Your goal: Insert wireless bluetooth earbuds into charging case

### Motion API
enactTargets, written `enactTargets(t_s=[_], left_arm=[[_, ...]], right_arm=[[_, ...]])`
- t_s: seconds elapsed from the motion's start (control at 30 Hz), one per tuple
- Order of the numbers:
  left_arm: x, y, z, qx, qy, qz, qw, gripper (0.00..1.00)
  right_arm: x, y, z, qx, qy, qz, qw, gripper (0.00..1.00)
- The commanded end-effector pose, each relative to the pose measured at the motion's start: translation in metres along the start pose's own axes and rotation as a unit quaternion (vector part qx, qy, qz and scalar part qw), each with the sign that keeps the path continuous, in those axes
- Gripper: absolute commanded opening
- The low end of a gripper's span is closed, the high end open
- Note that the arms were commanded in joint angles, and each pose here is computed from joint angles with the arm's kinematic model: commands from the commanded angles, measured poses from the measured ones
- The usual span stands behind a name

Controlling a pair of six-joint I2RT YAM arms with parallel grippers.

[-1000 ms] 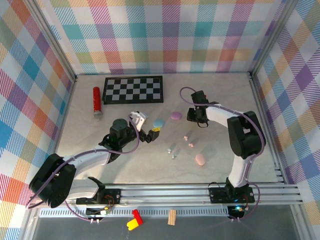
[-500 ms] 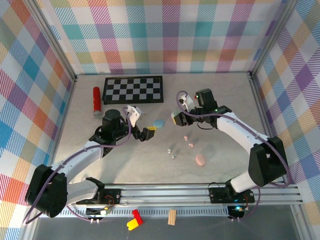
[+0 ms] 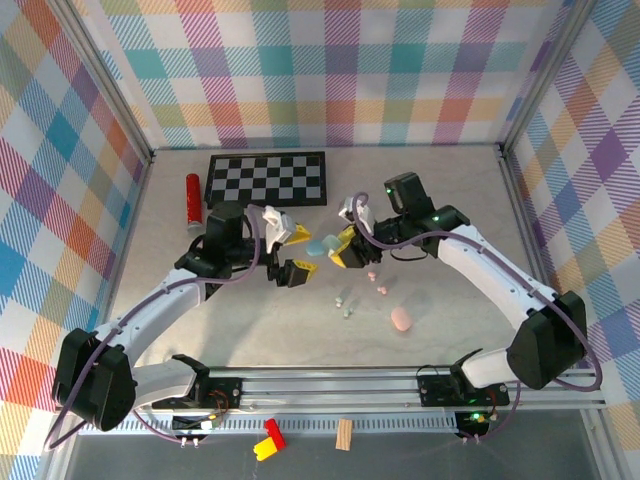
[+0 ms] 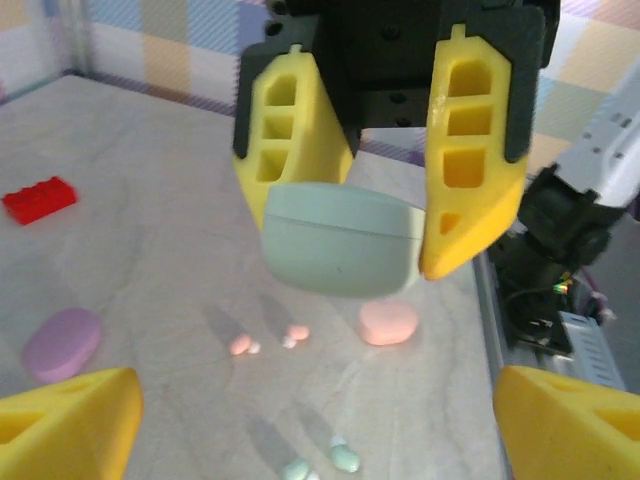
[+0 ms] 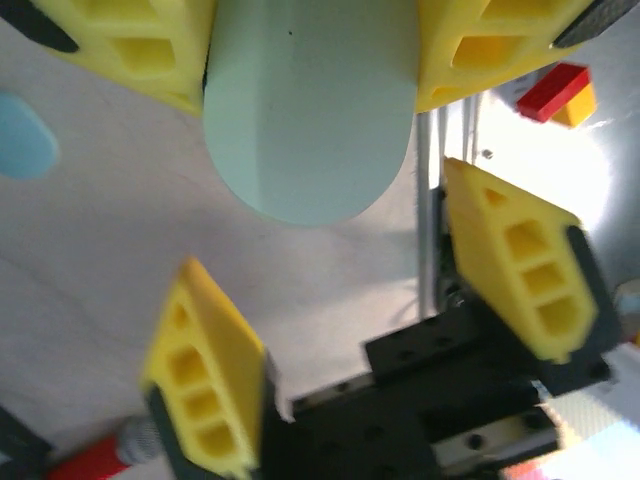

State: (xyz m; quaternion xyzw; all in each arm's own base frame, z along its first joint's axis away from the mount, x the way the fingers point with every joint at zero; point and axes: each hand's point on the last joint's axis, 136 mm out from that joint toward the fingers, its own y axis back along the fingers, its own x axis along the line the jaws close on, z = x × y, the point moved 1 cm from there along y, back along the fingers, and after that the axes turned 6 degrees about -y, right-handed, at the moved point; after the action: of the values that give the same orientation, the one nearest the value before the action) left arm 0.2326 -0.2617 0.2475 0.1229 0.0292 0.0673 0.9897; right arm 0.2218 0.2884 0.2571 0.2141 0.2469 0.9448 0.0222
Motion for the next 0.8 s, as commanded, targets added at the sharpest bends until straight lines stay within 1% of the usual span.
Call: enactTargets(t_s=[0.0, 0.17, 0.27, 0.43, 0.57, 0.77], left_arm=[[-0.032, -0.001, 0.012, -0.012, -0.046, -0.068, 0.997, 0.86], [-0.05, -0.004, 0.013, -0.013, -0.052, -0.109, 0.993, 0.8], [-0.055, -0.004, 0.014, -0.015, -0.054, -0.119, 0.991, 0.74], [-0.054, -0.003, 0.019, -0.022, -0.06, -0.108, 0.992, 0.64], [-0.053, -0.003, 0.024, -0.034, -0.055, -0.109, 0.992, 0.6], [-0.05, -0.005, 0.028, -0.038, -0.042, -0.108, 0.993, 0.55]], right_arm=[[0.035, 0.002, 0.008, 0.008, 0.056, 0.059, 0.997, 0.27], [0.047, -0.005, 0.012, 0.025, 0.079, 0.079, 0.993, 0.26], [0.05, -0.008, 0.011, 0.038, 0.08, 0.089, 0.992, 0.25], [0.051, -0.01, 0.009, 0.045, 0.082, 0.092, 0.991, 0.25], [0.051, -0.012, 0.004, 0.051, 0.081, 0.093, 0.991, 0.25], [0.042, -0.017, 0.001, 0.059, 0.077, 0.08, 0.992, 0.24]])
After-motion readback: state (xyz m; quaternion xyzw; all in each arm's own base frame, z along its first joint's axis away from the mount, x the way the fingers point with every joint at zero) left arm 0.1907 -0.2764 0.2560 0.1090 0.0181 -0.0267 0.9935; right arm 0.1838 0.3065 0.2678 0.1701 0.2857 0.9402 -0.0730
